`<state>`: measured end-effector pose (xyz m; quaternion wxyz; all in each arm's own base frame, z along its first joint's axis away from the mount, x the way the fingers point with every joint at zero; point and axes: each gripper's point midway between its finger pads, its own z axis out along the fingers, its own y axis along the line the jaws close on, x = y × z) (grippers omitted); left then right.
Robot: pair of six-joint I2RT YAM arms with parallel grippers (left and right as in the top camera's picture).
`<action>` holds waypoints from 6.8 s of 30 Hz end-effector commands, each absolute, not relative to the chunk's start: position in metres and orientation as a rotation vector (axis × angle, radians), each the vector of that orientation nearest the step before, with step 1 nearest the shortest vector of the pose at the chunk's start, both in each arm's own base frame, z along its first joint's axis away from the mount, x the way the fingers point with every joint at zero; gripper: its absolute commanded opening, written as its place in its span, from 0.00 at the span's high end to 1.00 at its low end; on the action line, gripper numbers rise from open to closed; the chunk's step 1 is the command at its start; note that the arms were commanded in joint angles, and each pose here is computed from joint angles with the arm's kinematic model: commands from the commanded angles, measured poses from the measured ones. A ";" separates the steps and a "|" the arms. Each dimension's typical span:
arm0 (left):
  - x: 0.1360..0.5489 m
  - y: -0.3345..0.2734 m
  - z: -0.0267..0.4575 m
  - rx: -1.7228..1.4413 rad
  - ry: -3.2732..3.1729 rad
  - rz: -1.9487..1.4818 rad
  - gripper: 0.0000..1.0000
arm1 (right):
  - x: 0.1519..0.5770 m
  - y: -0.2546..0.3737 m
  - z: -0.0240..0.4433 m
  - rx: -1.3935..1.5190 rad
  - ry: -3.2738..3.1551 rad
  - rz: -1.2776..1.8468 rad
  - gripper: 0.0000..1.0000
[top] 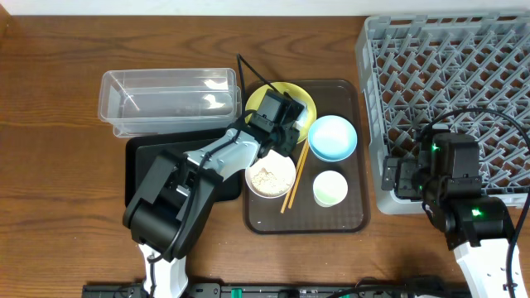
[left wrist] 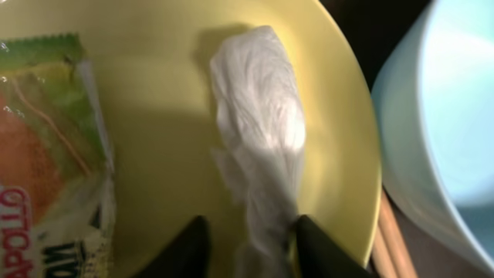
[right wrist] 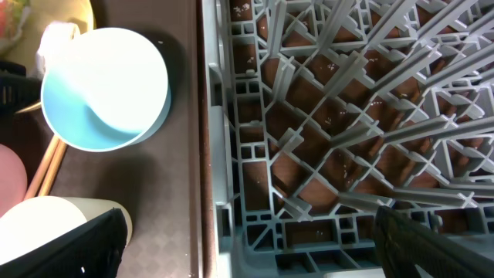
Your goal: Sort waste into correct bins and load items into the dishwasher rack
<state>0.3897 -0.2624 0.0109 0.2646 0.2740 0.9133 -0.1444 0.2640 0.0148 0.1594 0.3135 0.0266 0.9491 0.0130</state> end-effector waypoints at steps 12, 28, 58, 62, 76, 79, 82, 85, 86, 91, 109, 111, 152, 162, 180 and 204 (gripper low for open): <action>0.416 -0.246 0.121 0.618 2.255 -0.367 0.80 | 0.267 0.016 0.169 0.053 2.479 0.030 0.01; 0.456 -0.075 0.145 0.048 2.327 -0.120 0.43 | 0.267 0.016 0.169 0.053 2.477 0.030 0.01; 0.421 -0.205 0.001 0.758 2.463 -0.188 0.34 | 0.267 0.016 0.169 0.054 2.477 0.030 0.01; 0.419 -0.207 0.002 0.765 2.462 -0.190 0.70 | 0.267 0.016 0.169 0.054 2.477 0.030 0.01; 0.439 -0.153 0.155 0.240 2.277 -0.156 0.93 | 0.267 0.016 0.169 0.053 2.477 0.030 0.01; 0.447 -0.098 0.165 -0.088 2.267 -0.063 0.94 | 0.268 0.016 0.169 0.053 2.477 0.030 0.01; 0.453 -0.057 0.158 -0.370 2.255 -0.088 0.93 | 0.268 0.016 0.169 0.053 2.477 0.030 0.01; 0.454 -0.028 0.144 -0.593 2.244 -0.109 0.90 | 0.268 0.016 0.169 0.054 2.477 0.030 0.01; 0.453 -0.022 0.138 -0.643 2.248 -0.110 0.83 | 0.268 0.016 0.169 0.054 2.477 0.030 0.01; 0.451 -0.019 0.131 -0.652 2.280 -0.137 0.48 | 0.268 0.016 0.170 0.053 2.477 0.030 0.01; 0.349 -0.169 0.145 -0.075 2.551 -0.260 0.18 | 0.268 0.016 0.170 0.054 2.477 0.030 0.01; 0.336 -0.194 0.135 0.021 2.582 -0.271 0.25 | 0.268 0.016 0.170 0.053 2.477 0.031 0.01; 0.258 -0.242 0.126 0.365 2.707 -0.298 0.94 | 0.267 0.016 0.169 0.053 2.480 0.030 0.01; 0.265 -0.183 0.161 0.212 2.766 -0.866 0.94 | 0.266 0.016 0.168 0.053 2.484 0.030 0.01; 0.298 -0.093 0.162 -0.263 2.212 -1.923 0.94 | 0.266 0.016 0.168 0.053 2.484 0.030 0.01; 0.316 -0.037 0.128 -1.410 2.019 -2.306 0.94 | 0.266 0.016 0.168 0.053 2.484 0.030 0.01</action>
